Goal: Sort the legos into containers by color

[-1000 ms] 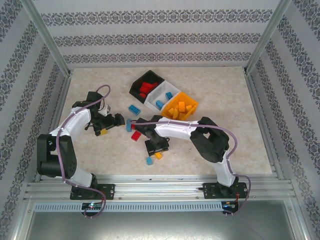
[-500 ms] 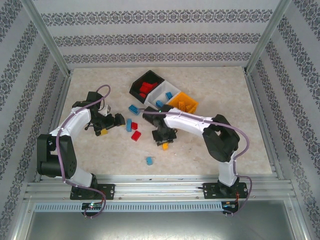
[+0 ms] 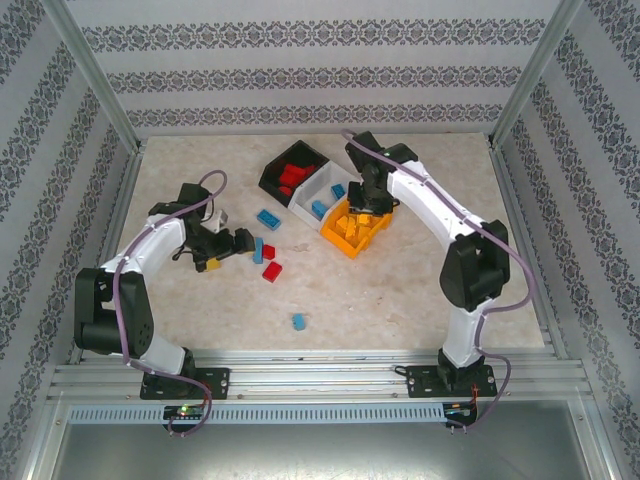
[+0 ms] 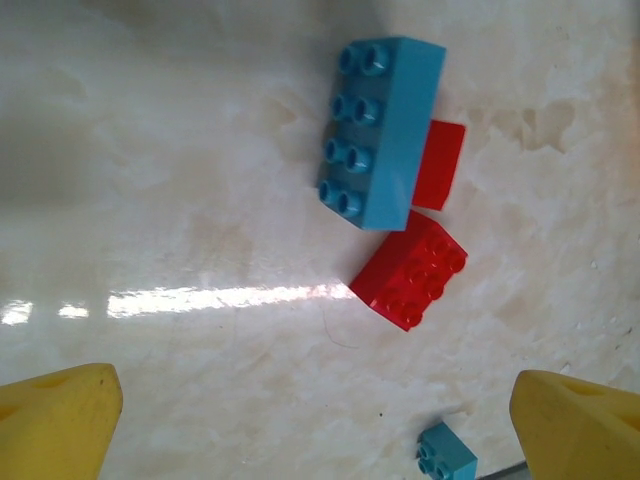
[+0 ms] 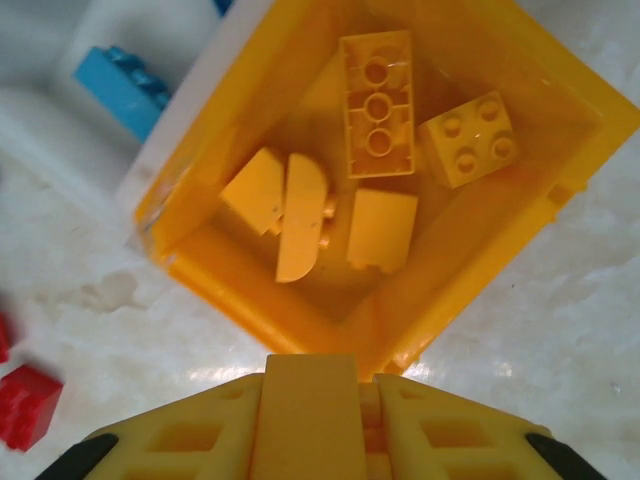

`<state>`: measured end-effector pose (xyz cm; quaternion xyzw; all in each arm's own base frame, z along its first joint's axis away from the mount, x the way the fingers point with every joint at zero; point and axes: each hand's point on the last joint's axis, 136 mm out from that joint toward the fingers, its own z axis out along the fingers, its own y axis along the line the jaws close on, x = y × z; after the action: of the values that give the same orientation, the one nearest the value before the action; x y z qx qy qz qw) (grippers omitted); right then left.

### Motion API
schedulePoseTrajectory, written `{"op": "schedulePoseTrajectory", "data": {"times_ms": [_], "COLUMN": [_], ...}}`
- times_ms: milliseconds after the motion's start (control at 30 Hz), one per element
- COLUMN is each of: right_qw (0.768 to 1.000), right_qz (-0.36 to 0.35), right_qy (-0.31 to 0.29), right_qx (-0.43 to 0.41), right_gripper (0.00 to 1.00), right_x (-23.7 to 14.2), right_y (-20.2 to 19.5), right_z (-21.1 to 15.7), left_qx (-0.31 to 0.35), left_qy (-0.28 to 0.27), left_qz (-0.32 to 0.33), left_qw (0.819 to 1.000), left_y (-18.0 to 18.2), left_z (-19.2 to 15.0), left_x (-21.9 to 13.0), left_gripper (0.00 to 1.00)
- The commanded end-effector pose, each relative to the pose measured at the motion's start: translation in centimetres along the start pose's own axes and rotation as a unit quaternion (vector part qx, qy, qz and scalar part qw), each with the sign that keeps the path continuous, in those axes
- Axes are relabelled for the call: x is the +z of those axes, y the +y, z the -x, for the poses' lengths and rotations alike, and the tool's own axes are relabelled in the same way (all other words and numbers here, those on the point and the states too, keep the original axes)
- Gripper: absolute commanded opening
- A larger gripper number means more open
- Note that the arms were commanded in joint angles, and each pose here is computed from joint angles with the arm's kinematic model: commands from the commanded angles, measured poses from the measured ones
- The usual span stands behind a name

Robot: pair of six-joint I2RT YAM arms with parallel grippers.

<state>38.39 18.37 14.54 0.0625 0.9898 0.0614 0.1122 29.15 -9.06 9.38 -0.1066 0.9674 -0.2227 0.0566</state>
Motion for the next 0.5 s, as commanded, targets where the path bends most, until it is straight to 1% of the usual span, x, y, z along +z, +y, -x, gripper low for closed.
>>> {"op": "schedulePoseTrajectory", "data": {"times_ms": [0,67,167,200,233,300,400,467], "right_qw": [1.0,1.0,1.0,1.0,1.0,1.0,1.0,1.0], "right_qz": [-0.005,-0.01,-0.011,-0.011,-0.012,-0.013,-0.005,0.0], "right_qy": [0.009,0.012,0.016,0.017,0.017,0.012,0.0,-0.007], "right_qx": [0.004,0.008,0.009,0.008,0.009,0.007,0.005,0.003], "right_gripper": [0.32,0.33,0.39,0.44,0.51,0.59,0.61,0.62], "right_x": [2.0,2.7,3.5,3.6,3.6,3.0,1.7,0.8], "right_y": [-0.6,-1.0,-1.4,-1.5,-1.6,-1.7,-1.3,-1.0], "right_z": [1.5,2.1,2.8,3.0,3.3,3.7,3.9,3.6], "left_qx": [0.06,0.081,0.111,0.123,0.135,0.156,0.184,0.206], "left_qy": [0.004,0.011,0.024,0.03,0.037,0.051,0.071,0.086], "left_qz": [-0.003,0.0,0.007,0.01,0.015,0.023,0.034,0.041], "left_qw": [0.998,0.997,0.993,0.992,0.99,0.986,0.98,0.974], "left_y": [-1.9,-2.6,-3.5,-3.8,-4.1,-4.6,-5.2,-5.7], "left_z": [-0.8,-1.0,-1.3,-1.5,-1.7,-2.1,-2.8,-3.5], "left_x": [-0.6,-0.4,0.0,0.2,0.5,1.0,1.9,2.6], "left_gripper": [1.0,1.0,1.0,1.0,0.99,0.97,0.94,0.89]}}
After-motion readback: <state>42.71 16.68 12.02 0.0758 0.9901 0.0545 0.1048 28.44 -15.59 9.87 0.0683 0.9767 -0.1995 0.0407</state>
